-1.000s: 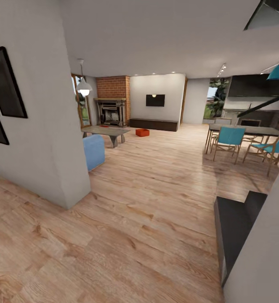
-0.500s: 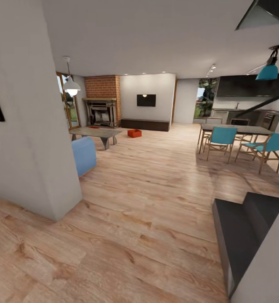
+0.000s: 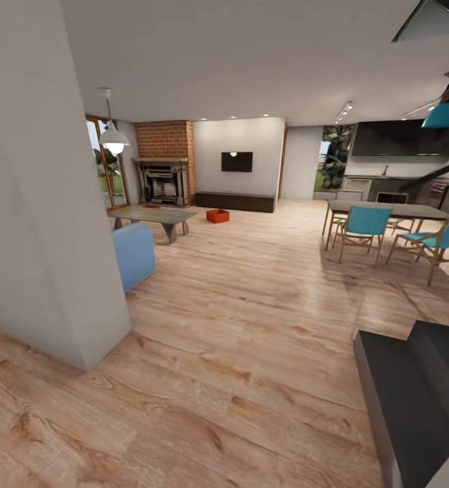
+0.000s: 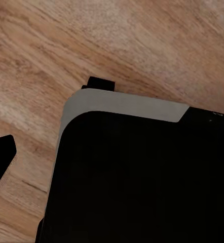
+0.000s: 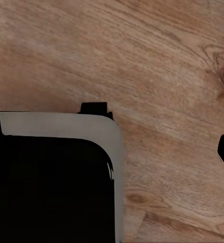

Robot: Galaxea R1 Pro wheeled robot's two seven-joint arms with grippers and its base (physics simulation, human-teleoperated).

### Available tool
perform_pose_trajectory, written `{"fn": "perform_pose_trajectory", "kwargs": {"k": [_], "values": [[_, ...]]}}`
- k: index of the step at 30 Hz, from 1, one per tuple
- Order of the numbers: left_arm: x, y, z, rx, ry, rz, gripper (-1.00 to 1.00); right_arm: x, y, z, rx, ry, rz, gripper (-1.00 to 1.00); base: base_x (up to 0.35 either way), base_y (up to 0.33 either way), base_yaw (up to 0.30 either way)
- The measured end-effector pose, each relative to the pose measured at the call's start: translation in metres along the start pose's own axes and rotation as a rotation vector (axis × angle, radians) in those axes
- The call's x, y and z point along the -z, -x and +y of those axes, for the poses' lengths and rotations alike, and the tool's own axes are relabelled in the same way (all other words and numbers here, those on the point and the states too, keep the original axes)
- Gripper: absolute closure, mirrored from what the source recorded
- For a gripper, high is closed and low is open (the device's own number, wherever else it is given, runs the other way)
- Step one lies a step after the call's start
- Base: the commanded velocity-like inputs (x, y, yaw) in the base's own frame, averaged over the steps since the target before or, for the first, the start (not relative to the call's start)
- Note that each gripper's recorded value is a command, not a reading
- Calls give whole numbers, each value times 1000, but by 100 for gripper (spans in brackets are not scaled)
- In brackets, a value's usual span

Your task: Move the two storage containers from the living room to the garage. In the garage, place one container on the floor and stack the other container on top of it (either order is fine).

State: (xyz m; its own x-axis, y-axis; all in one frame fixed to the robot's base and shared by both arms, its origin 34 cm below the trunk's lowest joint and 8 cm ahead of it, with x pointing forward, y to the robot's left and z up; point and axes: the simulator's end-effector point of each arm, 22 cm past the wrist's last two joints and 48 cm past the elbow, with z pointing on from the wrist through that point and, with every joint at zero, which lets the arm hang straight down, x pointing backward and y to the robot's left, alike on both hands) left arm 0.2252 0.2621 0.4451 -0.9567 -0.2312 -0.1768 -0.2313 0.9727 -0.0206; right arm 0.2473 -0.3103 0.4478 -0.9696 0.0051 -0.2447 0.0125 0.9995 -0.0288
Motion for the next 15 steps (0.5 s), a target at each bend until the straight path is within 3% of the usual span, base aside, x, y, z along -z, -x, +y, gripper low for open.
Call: {"fn": "perform_pose_trajectory", "kwargs": {"k": [15], "values": [[0,0,0,1,0,0,-100,0,0,0,0,-1,-1,-100,322,2,0]]}}
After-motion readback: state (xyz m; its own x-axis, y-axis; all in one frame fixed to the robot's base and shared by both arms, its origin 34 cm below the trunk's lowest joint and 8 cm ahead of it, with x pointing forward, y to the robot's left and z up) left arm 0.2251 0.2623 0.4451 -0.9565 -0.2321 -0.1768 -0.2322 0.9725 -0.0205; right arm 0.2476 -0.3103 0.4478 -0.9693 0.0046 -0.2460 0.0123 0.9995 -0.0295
